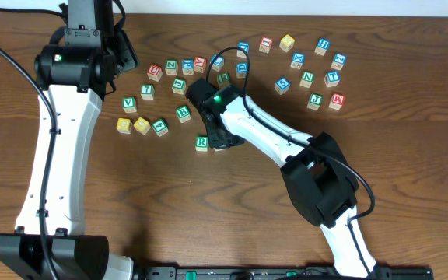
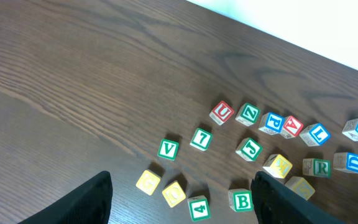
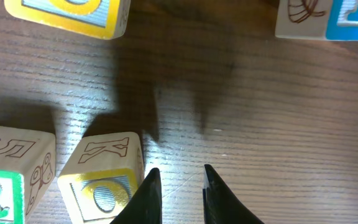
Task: Spell out ROBOT
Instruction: 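Lower the O block right of R and open the right gripper, then move the right gripper up toward the blocks at upper left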
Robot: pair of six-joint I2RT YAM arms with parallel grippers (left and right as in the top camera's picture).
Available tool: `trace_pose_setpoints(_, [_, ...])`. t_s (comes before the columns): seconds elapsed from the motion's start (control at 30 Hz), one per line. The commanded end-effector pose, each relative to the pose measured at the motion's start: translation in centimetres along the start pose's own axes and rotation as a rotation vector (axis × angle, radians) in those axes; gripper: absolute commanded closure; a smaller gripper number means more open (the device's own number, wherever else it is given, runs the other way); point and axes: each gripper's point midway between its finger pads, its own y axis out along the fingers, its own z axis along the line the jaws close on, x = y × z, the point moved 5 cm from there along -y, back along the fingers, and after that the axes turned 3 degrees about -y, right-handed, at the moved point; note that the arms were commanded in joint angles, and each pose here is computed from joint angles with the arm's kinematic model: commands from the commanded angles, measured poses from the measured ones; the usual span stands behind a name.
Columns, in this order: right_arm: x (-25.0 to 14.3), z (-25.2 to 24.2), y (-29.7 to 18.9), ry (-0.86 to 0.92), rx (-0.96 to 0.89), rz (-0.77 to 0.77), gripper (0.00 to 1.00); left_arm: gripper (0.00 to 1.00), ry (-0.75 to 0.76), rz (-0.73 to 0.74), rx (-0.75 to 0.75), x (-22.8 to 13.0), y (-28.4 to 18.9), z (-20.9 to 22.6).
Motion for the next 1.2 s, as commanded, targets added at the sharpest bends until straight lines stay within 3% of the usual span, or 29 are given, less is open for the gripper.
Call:
trace_pose_setpoints(0.0, [0.1,0.2,-1.0,0.022,0.034,-0.011,0.84,0.29,0.013,0.014,0.028,-0.4,0.7,0.4])
trace_pose_setpoints(0.53, [-0.7,1.5,-1.2,-0.014,0.058,0.001,0.84,0.29,0.013,0.014,0.028,-0.4,0.7,0.4])
trace_pose_setpoints(0.83, [1.3,0.7,-3.8,-0.033,0.074,-0.043,0.82,0.29,0.013,0.014,0.028,-0.4,0.7,0.4])
trace_pose_setpoints(0.93, [2.7,0.1,-5.8,-0.041,0.089,-0.079,0.72,0.29,0.013,0.014,0.028,-0.4,0.7,0.4])
trace_pose_setpoints(1.0, [3.7,-0.4,-7.0,-0.043,0.100,-0.111,0.54,0.29,0.013,0.014,0.028,-0.4,0.7,0.4])
trace_pose_setpoints(1.17, [6.4,-2.3,-9.2,0.023,0.138,-0.191,0.37,0.29,0.006,0.018,0.029,-0.5,0.7,0.4])
